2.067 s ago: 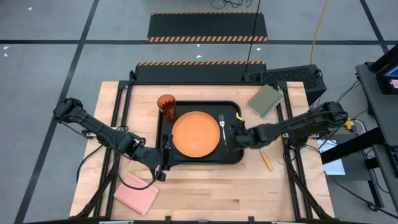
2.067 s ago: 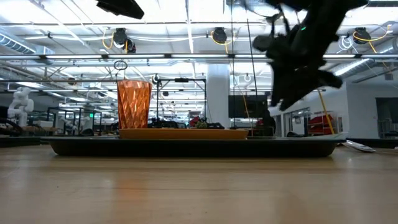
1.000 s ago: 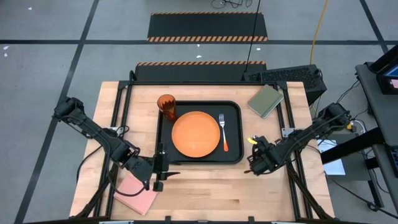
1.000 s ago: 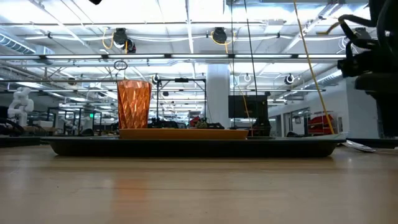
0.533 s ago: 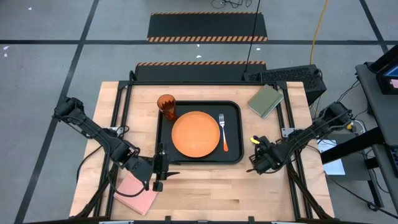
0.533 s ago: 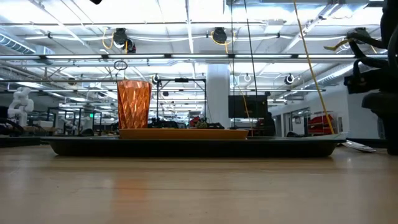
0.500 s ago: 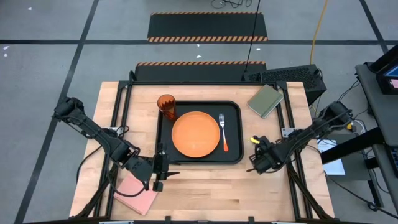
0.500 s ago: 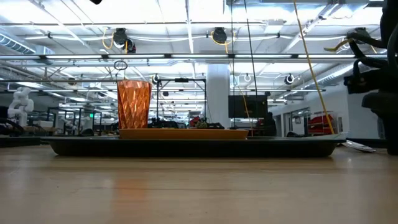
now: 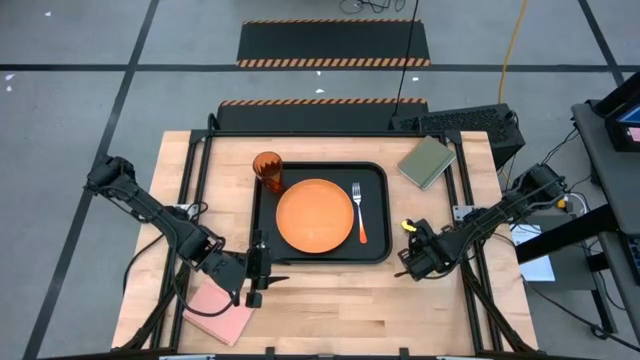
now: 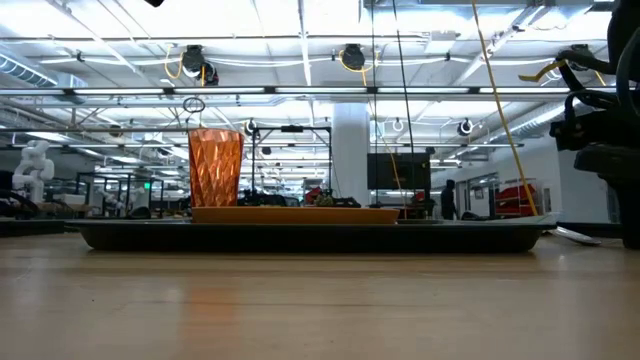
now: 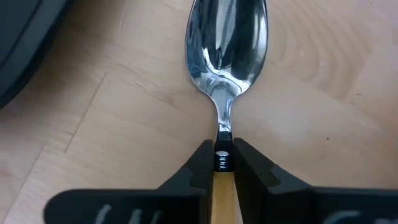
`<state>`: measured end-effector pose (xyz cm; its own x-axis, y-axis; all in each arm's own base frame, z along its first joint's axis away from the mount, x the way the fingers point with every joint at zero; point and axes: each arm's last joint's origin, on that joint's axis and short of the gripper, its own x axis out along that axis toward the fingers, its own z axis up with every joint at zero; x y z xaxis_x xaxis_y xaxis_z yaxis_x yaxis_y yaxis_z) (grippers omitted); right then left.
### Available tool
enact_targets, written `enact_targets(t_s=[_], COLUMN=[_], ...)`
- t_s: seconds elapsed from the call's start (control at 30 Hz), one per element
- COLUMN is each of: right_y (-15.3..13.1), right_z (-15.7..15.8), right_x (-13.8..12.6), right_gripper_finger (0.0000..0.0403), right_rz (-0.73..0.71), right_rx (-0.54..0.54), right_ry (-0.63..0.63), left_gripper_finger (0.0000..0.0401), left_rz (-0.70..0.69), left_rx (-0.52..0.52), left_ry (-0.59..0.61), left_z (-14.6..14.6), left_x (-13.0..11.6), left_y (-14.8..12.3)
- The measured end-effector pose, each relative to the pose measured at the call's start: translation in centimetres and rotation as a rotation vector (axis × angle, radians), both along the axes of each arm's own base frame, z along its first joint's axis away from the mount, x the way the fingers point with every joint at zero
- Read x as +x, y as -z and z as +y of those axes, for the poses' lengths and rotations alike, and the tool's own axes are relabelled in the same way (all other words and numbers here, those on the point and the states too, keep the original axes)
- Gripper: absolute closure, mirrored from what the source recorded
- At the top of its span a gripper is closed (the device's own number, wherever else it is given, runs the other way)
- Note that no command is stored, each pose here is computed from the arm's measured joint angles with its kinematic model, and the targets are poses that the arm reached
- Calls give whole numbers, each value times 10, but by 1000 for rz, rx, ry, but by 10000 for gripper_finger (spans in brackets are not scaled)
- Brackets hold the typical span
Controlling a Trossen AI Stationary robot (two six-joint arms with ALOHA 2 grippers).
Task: Pick and place plate/cup/fork/spoon on tray
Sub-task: Put the orange spoon on the black tray to the right side of the orange fork
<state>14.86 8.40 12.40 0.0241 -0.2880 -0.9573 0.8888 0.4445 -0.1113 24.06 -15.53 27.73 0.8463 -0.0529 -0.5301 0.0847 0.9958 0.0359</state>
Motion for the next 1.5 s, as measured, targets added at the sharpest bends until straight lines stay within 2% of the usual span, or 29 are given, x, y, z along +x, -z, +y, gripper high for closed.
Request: enact_targets(t_s=[0.3, 0.83, 1.17, 1.5], right_y=[-6, -44, -60, -62], right_z=[3, 11, -8, -41], right_x=[6, 44, 87, 107], right_gripper_finger=[368, 374, 374, 374], right_rz=[-38, -271, -548, -614], right_rx=[3, -71, -149, -219], right_ry=[44, 35, -5, 71], left_gripper_finger=[252, 252, 252, 252], left_rz=[0, 1, 1, 1], left_rx=[4, 6, 7, 20], left_ry=[2, 3, 4, 13], left_z=[0, 0, 0, 0], left_x=[0, 0, 0, 0], left_y=[0, 0, 0, 0])
